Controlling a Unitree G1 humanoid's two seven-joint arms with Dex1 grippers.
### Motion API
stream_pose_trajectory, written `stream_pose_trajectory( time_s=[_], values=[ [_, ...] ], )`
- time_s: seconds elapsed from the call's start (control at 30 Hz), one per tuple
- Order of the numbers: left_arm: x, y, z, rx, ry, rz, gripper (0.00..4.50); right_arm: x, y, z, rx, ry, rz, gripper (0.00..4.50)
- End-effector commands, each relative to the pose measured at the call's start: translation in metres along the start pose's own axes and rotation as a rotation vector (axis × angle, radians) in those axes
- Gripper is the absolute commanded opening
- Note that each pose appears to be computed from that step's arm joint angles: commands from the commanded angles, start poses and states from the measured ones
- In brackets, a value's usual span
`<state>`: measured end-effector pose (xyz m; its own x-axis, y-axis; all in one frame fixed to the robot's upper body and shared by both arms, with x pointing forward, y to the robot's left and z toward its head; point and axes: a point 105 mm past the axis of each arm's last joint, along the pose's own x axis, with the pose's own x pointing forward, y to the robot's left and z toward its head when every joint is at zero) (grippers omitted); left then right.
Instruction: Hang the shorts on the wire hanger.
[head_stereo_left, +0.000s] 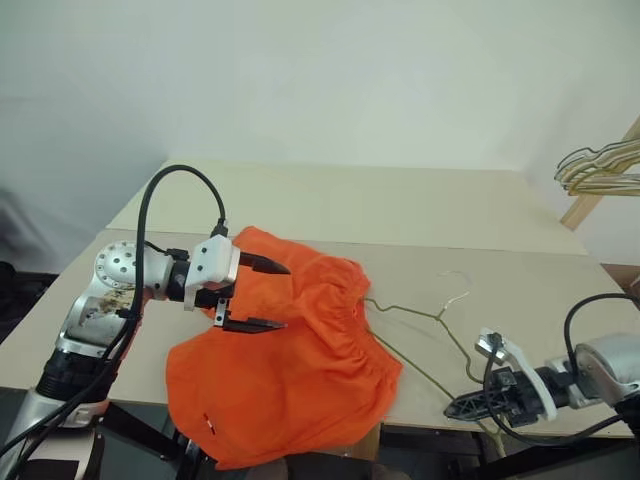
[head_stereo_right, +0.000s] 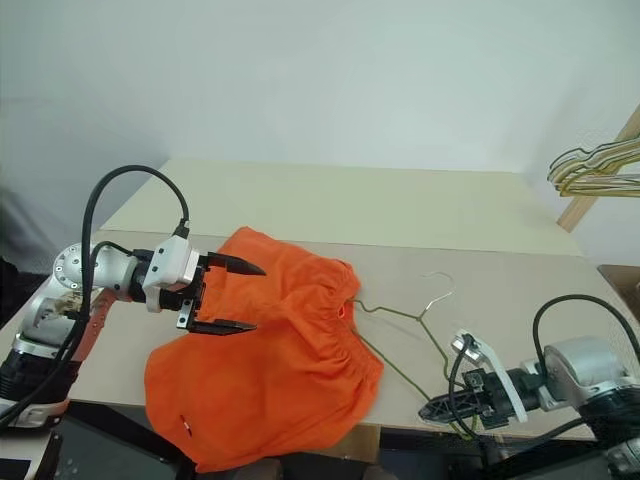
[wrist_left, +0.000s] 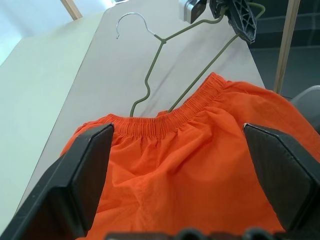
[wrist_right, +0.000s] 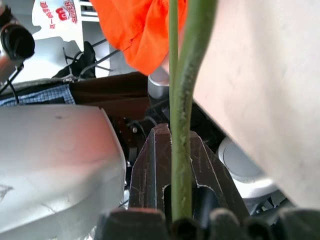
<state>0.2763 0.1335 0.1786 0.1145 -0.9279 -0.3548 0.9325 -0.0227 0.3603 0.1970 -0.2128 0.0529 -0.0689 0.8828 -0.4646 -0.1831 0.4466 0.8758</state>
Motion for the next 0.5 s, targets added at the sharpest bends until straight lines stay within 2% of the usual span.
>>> stream_pose_trajectory(
  time_s=[0.03, 0.17, 0.33, 0.43, 0.5],
  values=[
    [-0.005, 0.001, 0.008, 0.037, -0.004, 0.017, 4.48, -0.003, 0.001, 0.015, 0.029, -0.081, 0.002, 0.0],
    [-0.005, 0.0, 0.008, 0.032, 0.002, 0.015, 4.48, 0.0, 0.008, 0.022, 0.023, -0.106, 0.034, 0.0],
    [-0.004, 0.001, 0.008, 0.035, 0.003, 0.009, 4.48, 0.011, 0.022, 0.021, -0.005, -0.068, 0.077, 0.0],
    [-0.003, 0.004, 0.009, 0.04, 0.001, 0.01, 4.48, 0.019, 0.02, 0.018, -0.012, -0.031, 0.056, 0.0],
    [-0.003, 0.004, 0.009, 0.042, 0.001, 0.011, 4.48, 0.02, 0.019, 0.025, -0.01, -0.055, 0.057, 0.0]
  ],
)
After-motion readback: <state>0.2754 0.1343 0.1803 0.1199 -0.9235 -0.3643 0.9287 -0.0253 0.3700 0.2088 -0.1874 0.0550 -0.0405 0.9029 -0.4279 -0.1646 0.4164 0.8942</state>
